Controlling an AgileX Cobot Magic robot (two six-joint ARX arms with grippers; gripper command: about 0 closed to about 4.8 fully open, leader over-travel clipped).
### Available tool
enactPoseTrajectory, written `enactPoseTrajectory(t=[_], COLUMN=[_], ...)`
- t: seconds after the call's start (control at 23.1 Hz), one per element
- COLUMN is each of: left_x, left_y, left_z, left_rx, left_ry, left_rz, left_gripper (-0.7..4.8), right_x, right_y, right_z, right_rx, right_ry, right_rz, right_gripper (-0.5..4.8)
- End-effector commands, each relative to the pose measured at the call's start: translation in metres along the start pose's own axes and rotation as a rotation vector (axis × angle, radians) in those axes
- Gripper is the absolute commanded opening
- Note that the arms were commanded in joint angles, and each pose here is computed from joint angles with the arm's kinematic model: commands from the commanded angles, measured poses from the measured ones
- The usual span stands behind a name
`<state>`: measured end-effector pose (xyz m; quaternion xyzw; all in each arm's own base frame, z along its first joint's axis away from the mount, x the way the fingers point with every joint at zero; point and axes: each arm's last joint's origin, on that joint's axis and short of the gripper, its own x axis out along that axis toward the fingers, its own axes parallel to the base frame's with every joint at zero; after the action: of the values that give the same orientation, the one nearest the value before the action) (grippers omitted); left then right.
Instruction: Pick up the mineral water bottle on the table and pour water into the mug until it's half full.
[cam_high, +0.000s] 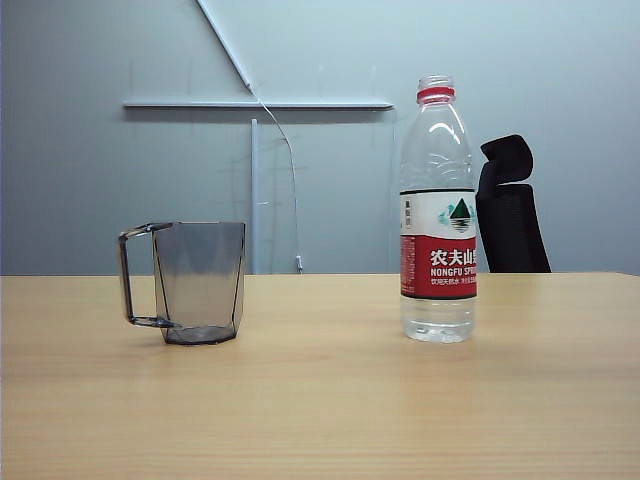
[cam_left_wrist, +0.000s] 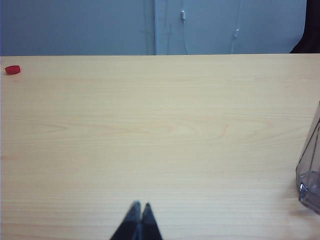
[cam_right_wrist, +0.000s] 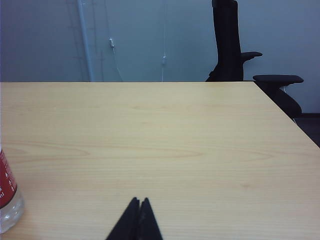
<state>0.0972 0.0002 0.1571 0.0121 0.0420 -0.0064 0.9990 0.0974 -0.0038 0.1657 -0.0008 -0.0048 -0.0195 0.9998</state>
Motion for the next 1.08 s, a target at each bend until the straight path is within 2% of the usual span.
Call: enactPoseTrajectory(t=[0.04, 0.43, 0.52, 0.73, 0.86, 0.99, 1.08], left_x=[0.000, 0.000, 0.002, 0.001, -0.003, -0.005, -0.005], left_y=[0.000, -0.002, -0.007, -0.031, -0.045, -0.050, -0.050], left_z=[0.002, 0.002, 0.000, -0.005, -0.007, -0.007, -0.007], left_rx=[-0.003, -0.002, 0.003, 0.034, 0.056, 0.064, 0.064], left_ry=[-0.014, -0.009, 0.017, 0.080, 0.093, 0.099, 0.098], left_rz=[-0.004, -0.018, -0.069, -0.307, -0.454, -0.498, -0.497], left_gripper=[-0.02, -0.02, -0.02, -0.02, -0.02, -0.02, -0.02], right_x=[0.000, 0.000, 0.000, 0.000, -0.002, -0.007, -0.010], right_y=[0.000, 0.000, 0.001, 0.005, 0.009, 0.016, 0.020], right_z=[0.000, 0.000, 0.000, 0.002, 0.004, 0.015, 0.023], right_rx=[-0.003, 0.011, 0.080, 0.195, 0.334, 0.368, 0.354], right_ry=[-0.011, -0.011, -0.014, -0.008, 0.024, 0.076, 0.088], right_rz=[0.000, 0.004, 0.037, 0.189, 0.329, 0.432, 0.448], right_gripper=[-0.01, -0.01, -0.01, 0.00, 0.02, 0.05, 0.05])
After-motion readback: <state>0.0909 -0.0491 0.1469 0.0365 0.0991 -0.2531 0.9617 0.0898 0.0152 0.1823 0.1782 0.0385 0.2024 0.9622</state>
